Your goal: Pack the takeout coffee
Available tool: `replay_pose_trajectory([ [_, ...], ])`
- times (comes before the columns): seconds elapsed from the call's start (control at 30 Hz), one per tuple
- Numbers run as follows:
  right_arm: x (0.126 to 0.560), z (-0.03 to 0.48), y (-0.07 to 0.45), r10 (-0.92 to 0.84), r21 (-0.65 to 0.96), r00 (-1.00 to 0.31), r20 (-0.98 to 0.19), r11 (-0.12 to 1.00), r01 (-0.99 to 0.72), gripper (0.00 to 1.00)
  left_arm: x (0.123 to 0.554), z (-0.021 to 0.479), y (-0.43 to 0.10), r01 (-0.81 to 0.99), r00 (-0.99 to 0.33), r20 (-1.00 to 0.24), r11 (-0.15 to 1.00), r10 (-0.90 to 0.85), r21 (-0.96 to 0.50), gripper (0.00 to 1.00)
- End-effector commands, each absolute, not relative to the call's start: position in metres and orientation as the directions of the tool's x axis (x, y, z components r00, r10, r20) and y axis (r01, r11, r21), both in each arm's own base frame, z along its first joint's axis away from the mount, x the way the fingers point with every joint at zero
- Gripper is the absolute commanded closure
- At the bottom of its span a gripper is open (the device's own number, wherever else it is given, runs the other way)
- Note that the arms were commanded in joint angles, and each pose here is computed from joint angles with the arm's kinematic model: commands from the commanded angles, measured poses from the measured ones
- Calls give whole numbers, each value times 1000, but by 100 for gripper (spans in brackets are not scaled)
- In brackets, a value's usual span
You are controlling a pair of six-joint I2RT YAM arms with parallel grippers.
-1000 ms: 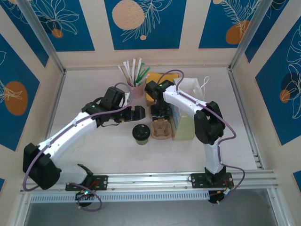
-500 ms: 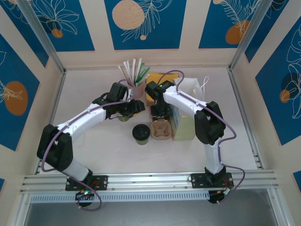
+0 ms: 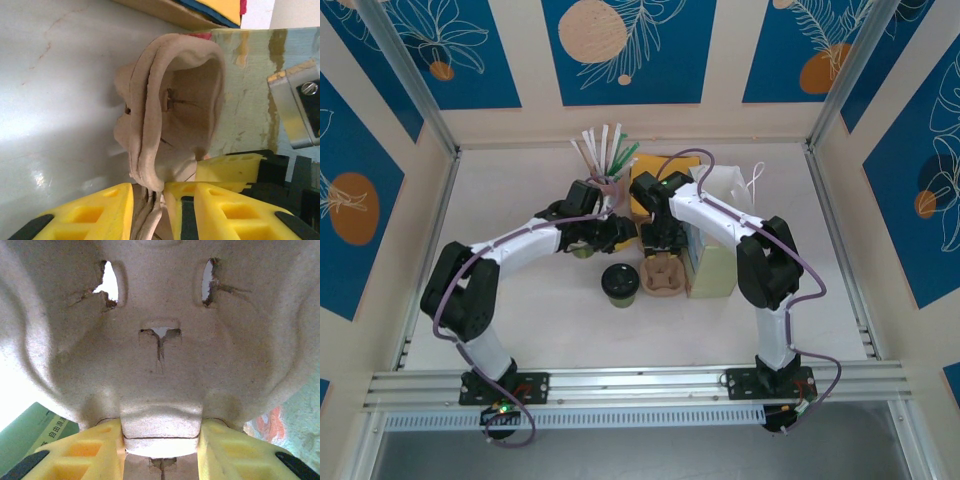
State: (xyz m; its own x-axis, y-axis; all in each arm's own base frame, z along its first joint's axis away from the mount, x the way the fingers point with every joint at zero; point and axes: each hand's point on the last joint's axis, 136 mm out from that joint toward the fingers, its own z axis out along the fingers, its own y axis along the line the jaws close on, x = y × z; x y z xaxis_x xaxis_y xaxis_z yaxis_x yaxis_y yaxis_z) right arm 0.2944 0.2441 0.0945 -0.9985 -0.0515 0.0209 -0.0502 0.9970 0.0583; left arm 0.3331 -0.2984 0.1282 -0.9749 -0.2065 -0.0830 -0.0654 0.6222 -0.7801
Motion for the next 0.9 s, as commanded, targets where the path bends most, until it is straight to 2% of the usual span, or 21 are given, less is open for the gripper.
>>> replay_pose_trajectory([
  [0.0,291,103,247,-35,90,-999,28,995,-32,62,334,121,-303,-81,-979,-49,605,-196,-792,64],
  [0.27,291,102,249,-35,98,-999,32,995,-32,62,331,117,-306,-73,-984,-43,603,-176,-795,64],
  [0.43,292,102,250,-35,97,-999,33,995,-32,62,329,118,-299,-46,-984,-79,664,-158,-746,64],
  [0.87,292,101,252,-35,100,-999,31,994,-32,62,324,127,-300,13,-984,-135,715,-114,-699,65],
])
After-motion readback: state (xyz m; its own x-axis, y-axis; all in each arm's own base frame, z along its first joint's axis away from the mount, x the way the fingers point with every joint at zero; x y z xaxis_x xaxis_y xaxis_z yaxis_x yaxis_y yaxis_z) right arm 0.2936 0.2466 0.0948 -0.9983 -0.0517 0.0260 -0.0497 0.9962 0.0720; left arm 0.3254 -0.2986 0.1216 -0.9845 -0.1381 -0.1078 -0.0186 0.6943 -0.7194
